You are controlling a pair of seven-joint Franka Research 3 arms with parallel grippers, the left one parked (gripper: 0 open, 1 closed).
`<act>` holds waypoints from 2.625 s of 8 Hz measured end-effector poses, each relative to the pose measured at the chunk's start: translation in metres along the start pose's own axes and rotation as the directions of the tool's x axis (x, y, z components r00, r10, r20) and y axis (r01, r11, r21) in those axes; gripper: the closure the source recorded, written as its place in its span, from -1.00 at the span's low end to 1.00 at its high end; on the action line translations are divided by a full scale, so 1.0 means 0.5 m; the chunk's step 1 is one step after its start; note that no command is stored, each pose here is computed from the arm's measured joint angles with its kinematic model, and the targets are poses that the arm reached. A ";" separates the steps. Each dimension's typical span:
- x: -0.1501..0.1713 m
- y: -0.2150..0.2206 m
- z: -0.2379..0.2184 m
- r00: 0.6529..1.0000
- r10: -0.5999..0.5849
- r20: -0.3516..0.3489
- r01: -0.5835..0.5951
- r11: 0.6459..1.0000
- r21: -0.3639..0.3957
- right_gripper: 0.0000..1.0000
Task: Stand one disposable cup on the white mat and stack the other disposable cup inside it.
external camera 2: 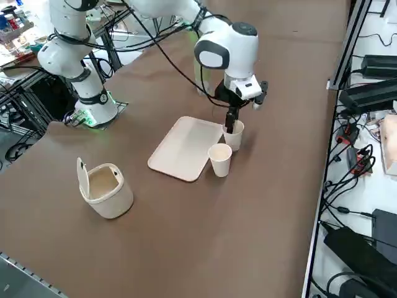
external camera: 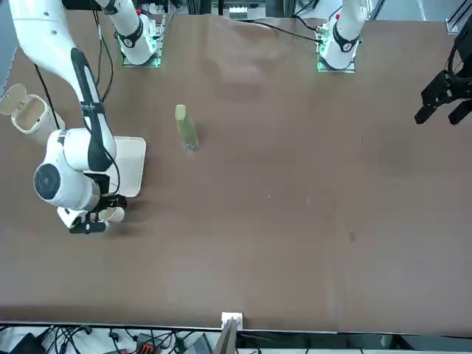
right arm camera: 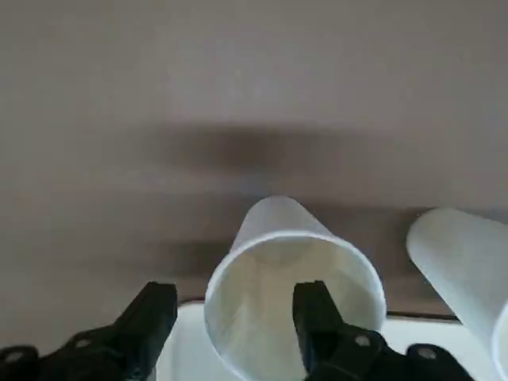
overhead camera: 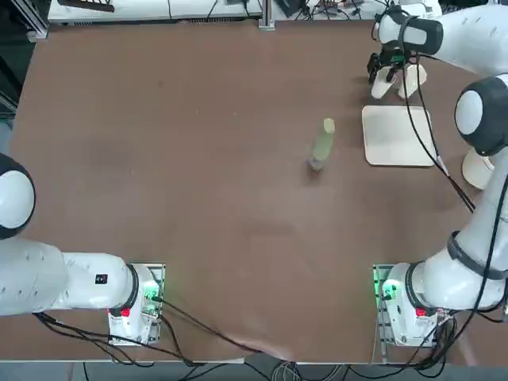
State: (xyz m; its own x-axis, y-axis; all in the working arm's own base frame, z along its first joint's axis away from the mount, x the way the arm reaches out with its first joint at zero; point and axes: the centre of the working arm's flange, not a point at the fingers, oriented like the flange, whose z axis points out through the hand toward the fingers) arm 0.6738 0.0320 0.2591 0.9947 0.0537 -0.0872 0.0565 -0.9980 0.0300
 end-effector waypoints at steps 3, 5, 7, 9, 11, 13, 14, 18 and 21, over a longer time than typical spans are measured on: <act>0.004 0.001 -0.003 1.000 0.001 -0.005 -0.001 1.000 0.000 0.43; 0.006 0.003 -0.028 0.999 0.045 -0.022 -0.045 0.999 0.000 0.96; -0.011 0.011 -0.109 0.994 0.100 -0.053 -0.100 0.995 0.004 0.96; -0.089 0.025 -0.162 0.992 0.123 -0.030 -0.123 0.992 0.002 0.96; -0.188 0.035 -0.131 0.990 0.135 0.039 -0.135 0.991 -0.006 0.96; -0.250 0.037 -0.066 0.988 0.116 0.097 -0.112 0.993 -0.048 0.96; -0.265 0.039 -0.038 0.989 0.111 0.097 -0.106 0.993 -0.059 0.96; -0.296 0.064 0.022 0.990 0.128 0.062 -0.125 0.991 -0.051 0.93; -0.299 0.066 0.025 0.990 0.129 0.065 -0.126 0.991 -0.051 0.32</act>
State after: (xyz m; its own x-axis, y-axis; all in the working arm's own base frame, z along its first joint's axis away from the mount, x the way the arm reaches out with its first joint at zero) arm 0.5261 -0.0092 0.2604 0.9861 -0.0780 -0.1469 -0.0650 -0.9937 0.0913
